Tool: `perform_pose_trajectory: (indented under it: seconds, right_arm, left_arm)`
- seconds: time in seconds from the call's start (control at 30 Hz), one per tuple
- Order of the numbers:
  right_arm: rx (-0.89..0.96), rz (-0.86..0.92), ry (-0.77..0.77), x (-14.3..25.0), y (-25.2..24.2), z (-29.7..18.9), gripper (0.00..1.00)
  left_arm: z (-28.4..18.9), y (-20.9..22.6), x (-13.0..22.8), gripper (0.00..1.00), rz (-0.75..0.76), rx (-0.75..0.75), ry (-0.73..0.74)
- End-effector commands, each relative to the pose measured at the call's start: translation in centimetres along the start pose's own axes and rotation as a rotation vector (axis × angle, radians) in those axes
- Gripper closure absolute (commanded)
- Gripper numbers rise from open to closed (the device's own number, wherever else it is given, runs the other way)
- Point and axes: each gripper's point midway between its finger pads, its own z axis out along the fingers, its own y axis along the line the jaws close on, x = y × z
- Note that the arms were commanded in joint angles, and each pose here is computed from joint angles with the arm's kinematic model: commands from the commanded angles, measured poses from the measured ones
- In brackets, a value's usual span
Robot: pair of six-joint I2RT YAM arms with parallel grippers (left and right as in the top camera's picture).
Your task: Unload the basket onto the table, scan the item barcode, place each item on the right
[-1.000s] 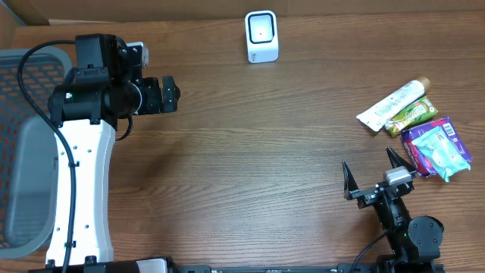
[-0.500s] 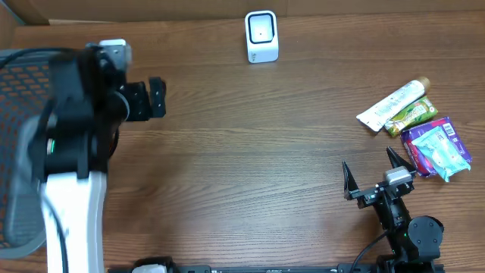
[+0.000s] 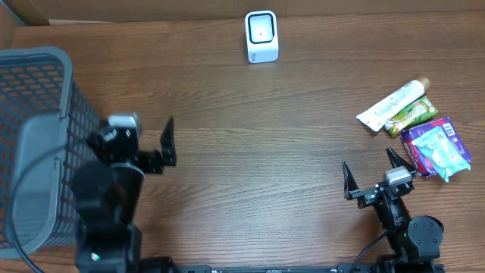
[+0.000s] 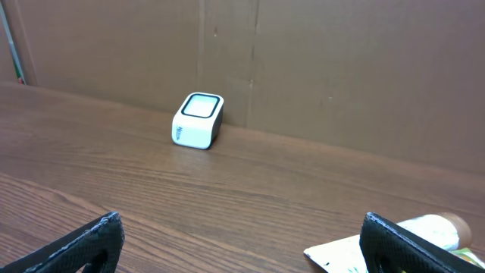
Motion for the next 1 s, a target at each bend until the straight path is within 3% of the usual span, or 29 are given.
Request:
perform_pose_trajectory:
  seconds: [0.0,0.33,0.63,0.97]
  right_arm:
    - [0.002,-0.005,-0.006,0.1,0.0,0.0,0.00]
    - [0.002,-0.005,-0.006,0.1,0.0,0.0,0.00]
    - [0.003,-0.005,-0.006,0.1,0.0,0.0,0.00]
    - [0.003,-0.005,-0.007,0.1,0.0,0.0,0.00]
  left_arm:
    - [-0.4,-0.7,2.9,0.00,0.024,0.025,-0.037]
    - [-2.0,0.1,7.6,0.00,0.041,-0.062,-0.207]
    - [-1.6,0.3,10.0,0.00,0.062,-0.094,-0.263]
    - [-1.3,0.3,11.3,0.00,0.126,-0.098,-0.211]
